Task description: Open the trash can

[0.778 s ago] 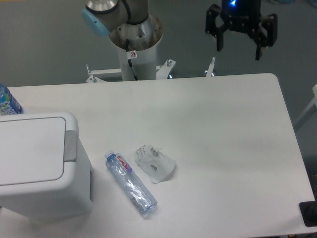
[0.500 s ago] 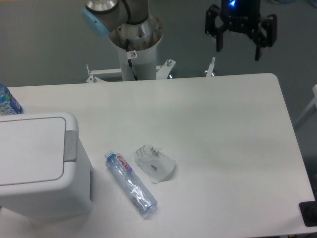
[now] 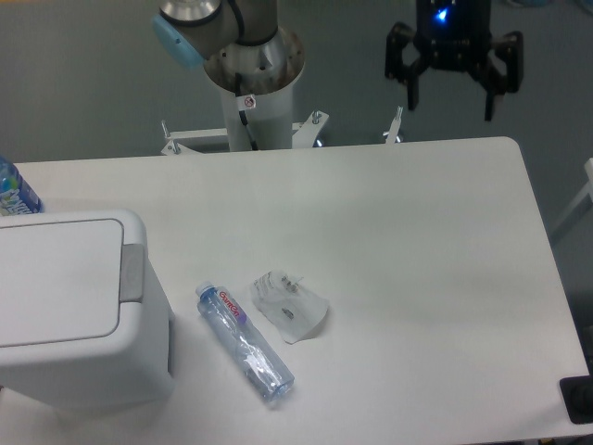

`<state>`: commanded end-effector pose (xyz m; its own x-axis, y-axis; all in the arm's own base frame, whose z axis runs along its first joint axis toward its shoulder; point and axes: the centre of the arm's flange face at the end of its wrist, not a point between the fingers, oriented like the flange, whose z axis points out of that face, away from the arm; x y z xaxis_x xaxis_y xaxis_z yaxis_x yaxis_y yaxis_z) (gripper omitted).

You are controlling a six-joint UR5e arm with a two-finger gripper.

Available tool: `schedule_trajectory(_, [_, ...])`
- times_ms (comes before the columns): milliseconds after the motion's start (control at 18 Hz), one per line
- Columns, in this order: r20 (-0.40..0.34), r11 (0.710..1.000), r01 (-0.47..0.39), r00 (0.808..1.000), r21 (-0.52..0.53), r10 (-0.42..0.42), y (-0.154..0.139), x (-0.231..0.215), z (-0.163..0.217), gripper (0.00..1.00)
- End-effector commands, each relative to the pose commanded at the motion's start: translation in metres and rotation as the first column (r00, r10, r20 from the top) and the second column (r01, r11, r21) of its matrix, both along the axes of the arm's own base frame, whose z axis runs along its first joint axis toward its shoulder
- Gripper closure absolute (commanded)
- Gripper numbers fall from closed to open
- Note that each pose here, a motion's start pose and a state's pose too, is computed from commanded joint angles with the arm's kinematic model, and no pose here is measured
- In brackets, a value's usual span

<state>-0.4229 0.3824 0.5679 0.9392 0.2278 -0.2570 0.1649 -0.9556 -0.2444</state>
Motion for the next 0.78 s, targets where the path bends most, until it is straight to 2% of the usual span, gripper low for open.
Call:
schedule_trajectory(222, [0.033, 0.986, -0.144, 0.989, 0.086, 0.142, 0.043, 0.019, -0.01, 0.0])
schedule_trajectory(389, [0.065, 0.967, -0.219, 0.975, 0.133, 0.212, 0.069, 0.035, -0.017, 0.0])
schedule_trajectory(556, [0.115, 0.939, -0.287, 0.956, 0.19, 0.269, 0.094, 0.056, -0.018, 0.0])
schedule_trajectory(778, [0.224, 0.89, -0.379, 0.918, 0.254, 0.328, 0.116, 0.075, -0.021, 0.0])
